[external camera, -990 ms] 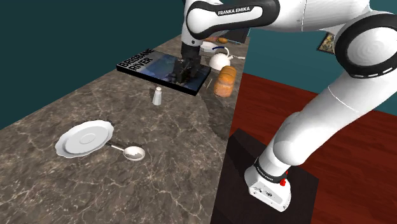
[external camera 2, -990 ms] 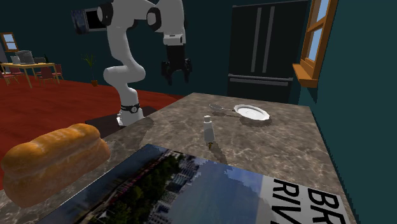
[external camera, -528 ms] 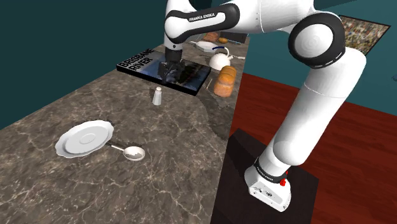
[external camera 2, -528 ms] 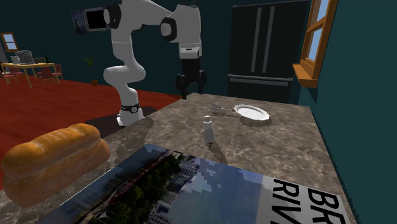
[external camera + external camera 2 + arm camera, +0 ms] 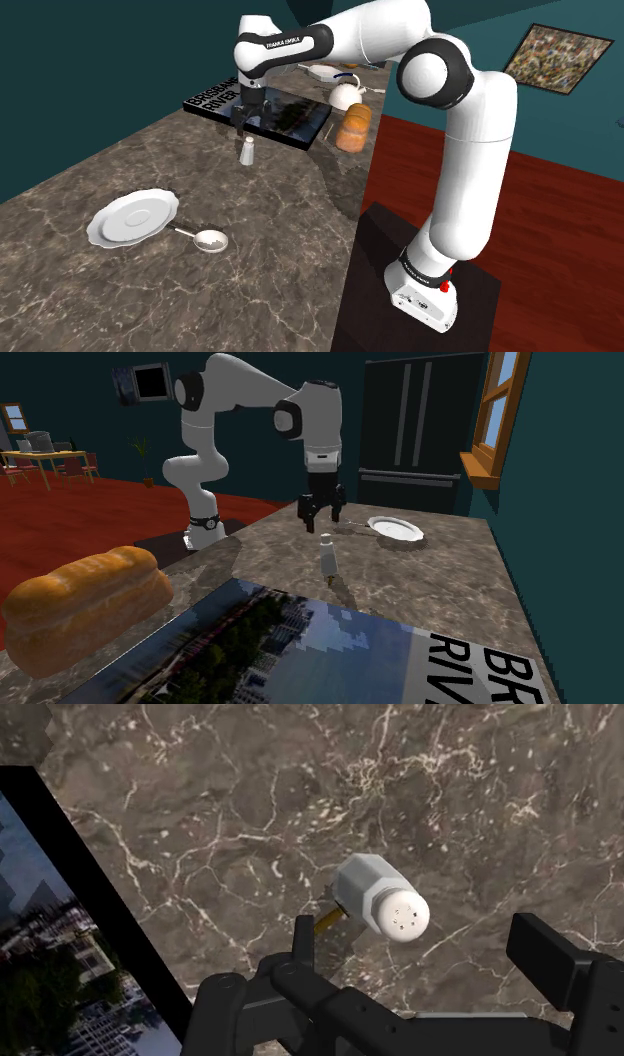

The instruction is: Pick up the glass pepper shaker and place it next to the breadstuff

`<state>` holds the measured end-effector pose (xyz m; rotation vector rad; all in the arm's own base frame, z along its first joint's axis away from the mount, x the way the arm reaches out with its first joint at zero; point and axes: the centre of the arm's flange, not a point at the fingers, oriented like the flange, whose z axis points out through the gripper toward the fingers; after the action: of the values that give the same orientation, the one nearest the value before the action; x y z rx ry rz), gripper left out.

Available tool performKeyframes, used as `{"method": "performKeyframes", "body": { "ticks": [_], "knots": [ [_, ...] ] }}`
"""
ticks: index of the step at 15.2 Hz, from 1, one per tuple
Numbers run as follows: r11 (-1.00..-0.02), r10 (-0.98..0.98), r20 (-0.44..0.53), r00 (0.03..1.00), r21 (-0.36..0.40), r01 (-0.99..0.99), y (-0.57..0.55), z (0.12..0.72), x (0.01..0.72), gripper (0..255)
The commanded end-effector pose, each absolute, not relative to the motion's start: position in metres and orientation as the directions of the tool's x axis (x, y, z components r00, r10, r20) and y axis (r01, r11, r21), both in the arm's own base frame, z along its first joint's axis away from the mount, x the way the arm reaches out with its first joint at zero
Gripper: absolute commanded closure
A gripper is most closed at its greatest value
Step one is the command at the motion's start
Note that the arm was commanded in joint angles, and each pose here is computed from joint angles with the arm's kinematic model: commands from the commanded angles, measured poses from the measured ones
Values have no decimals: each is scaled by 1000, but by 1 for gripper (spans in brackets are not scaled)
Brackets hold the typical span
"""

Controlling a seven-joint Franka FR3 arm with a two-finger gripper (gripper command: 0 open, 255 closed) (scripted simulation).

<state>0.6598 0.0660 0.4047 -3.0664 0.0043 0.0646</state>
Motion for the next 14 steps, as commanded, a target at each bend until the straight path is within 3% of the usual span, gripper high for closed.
{"method": "performKeyframes", "body": {
  "ticks": [1,13,14],
  "knots": [
    [-997,-2,-42,999,-75,-5,68,393,661,0],
    [-997,-2,-43,999,-75,-5,69,369,660,0],
    [-997,-2,-43,999,-75,-5,69,369,660,255]
  ]
}}
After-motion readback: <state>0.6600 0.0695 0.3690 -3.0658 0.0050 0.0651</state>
